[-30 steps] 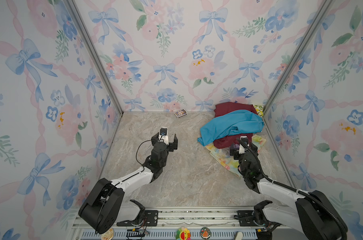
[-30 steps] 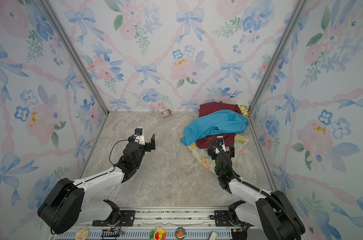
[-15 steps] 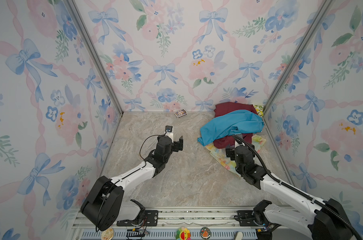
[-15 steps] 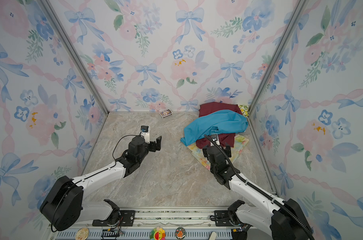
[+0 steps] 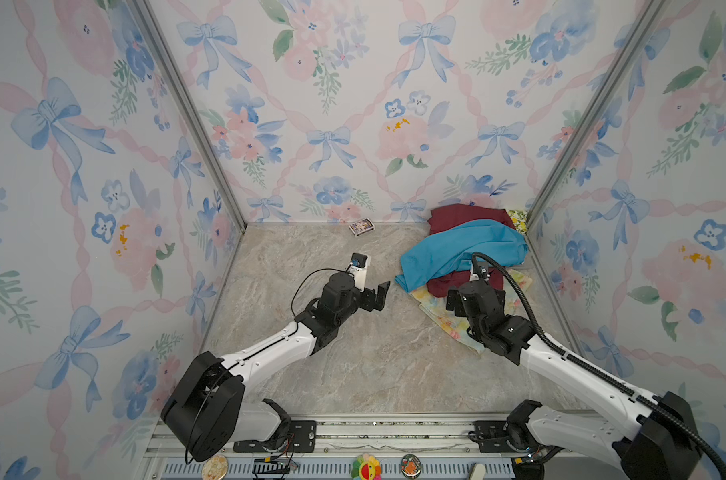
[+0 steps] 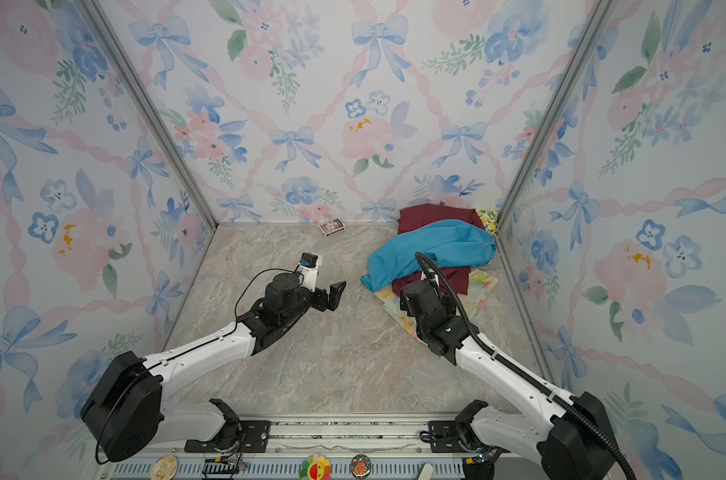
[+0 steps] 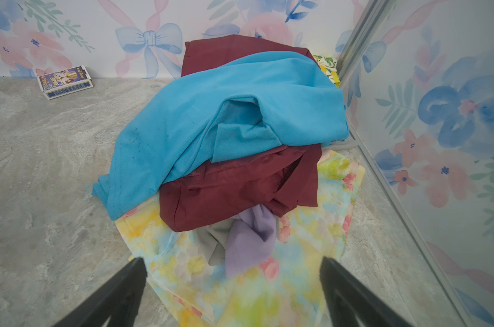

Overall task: Pick out a specific cloth from the pile
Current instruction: 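Move the right gripper toward the cloth pile while the left arm extends toward it, then lower the right gripper into the pile and grasp the lavender cloth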

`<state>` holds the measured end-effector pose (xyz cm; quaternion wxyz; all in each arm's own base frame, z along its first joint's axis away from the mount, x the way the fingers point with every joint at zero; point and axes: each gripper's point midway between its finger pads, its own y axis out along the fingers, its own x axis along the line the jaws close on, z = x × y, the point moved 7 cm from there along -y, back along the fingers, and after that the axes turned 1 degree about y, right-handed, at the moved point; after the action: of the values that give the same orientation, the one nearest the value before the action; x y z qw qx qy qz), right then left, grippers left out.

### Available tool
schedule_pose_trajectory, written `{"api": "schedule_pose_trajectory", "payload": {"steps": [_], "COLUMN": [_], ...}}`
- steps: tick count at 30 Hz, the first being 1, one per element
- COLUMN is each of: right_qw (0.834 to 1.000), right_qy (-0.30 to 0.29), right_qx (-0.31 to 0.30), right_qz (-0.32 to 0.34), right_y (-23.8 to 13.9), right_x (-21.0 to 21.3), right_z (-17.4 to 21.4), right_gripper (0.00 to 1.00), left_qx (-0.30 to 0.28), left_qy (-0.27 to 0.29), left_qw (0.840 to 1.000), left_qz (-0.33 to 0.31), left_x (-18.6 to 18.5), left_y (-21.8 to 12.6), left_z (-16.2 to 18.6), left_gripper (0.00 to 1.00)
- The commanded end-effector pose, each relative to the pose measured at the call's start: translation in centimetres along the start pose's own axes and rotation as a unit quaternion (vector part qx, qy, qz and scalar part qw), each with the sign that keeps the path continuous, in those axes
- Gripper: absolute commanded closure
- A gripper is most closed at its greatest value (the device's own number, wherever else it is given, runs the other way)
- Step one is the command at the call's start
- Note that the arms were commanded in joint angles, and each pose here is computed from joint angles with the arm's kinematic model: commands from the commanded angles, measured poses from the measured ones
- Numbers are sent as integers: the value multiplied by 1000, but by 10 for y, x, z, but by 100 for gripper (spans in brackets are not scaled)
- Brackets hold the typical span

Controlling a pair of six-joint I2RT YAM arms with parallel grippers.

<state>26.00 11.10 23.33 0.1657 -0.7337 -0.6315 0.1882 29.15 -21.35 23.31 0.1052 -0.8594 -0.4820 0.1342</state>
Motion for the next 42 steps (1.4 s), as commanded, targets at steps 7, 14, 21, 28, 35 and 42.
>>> {"api": "schedule_pose_trajectory", "payload": {"steps": [7, 14, 21, 28, 35, 42], "right_qw": [996, 983, 955, 926, 914, 900], "right_qy": [54, 147, 260, 339, 365, 397], "right_qx": [61, 105, 136, 159, 165, 165], "right_qz": [-24, -32, -40, -52, -70, -72], "right_y": [2, 19, 36, 51, 64, 75], "right_x": [2, -20, -45, -59, -60, -69], "right_z": [0, 10, 32, 50, 56, 62], "right_gripper": [1, 1, 3, 7, 27, 38], "left_qx": [5, 16, 41, 53, 60, 57], "left_qy": [-8, -4, 26, 68, 90, 90], "left_qw": [999, 997, 996, 990, 985, 983], "left_qz": [52, 70, 81, 107, 138, 150], "left_x": [-22, -39, -63, -94, -118, -124], "left_y": [-3, -2, 0, -5, -12, -17], "left_z": [-11, -7, 5, 16, 23, 22], "left_gripper": [2, 4, 7, 9, 12, 15]}}
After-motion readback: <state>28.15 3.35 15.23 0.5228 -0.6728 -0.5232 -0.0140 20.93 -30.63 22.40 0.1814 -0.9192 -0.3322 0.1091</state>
